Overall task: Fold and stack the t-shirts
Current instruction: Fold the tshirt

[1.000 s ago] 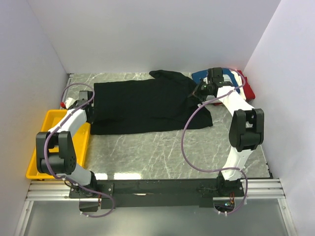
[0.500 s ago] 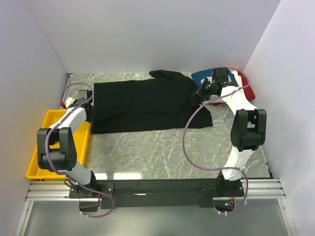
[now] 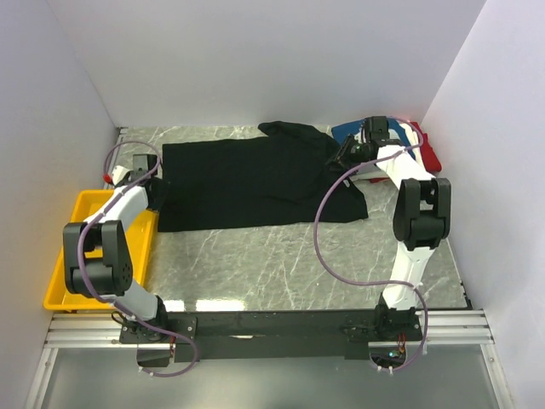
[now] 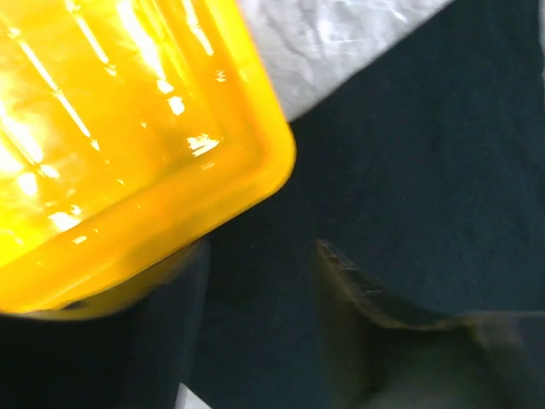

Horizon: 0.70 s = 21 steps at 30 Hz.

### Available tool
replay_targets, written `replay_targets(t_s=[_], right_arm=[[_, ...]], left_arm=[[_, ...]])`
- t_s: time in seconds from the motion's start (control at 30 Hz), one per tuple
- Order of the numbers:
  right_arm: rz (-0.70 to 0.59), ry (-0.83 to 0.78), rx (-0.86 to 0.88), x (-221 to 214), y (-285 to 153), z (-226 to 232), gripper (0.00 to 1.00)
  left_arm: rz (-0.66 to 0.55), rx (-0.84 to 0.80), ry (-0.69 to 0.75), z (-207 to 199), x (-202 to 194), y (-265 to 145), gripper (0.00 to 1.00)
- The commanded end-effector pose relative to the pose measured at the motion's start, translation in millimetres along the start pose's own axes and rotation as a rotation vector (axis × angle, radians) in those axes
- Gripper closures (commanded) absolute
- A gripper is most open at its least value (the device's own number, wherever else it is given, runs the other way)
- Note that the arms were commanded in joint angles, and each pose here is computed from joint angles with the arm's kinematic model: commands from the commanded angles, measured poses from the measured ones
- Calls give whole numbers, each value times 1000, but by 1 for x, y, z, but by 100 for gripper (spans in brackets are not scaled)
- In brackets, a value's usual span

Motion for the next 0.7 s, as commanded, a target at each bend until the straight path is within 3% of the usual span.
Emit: replay_targets(t_s=[0.0, 0.03, 0.1, 0.37, 0.67], right_arm=[[-84, -77, 27, 25, -16, 14, 60], [-91, -86, 21, 26, -20, 17, 56], [-100, -96, 9, 26, -25, 20, 55], [-130, -141, -51, -15, -39, 27, 53], [-43, -144, -62, -68, -2, 12, 53]], left_arm=[[-78, -86, -29, -15, 22, -14, 36], [-80, -106, -25, -19, 25, -20, 26], [-74, -124, -23, -22, 25, -24, 23], [-10, -179, 35, -26, -2, -41, 23], [145, -213, 120, -13, -66, -43, 26]])
Point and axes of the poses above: each gripper's point midway between its finger pads, its own y axis out along the fingers, its own z axis along the line the jaws close on, x = y × z, the point moved 7 cm from there along -y, back along the fingers, and after that the axes turned 15 degrees about -y, right-handed, at the moved point
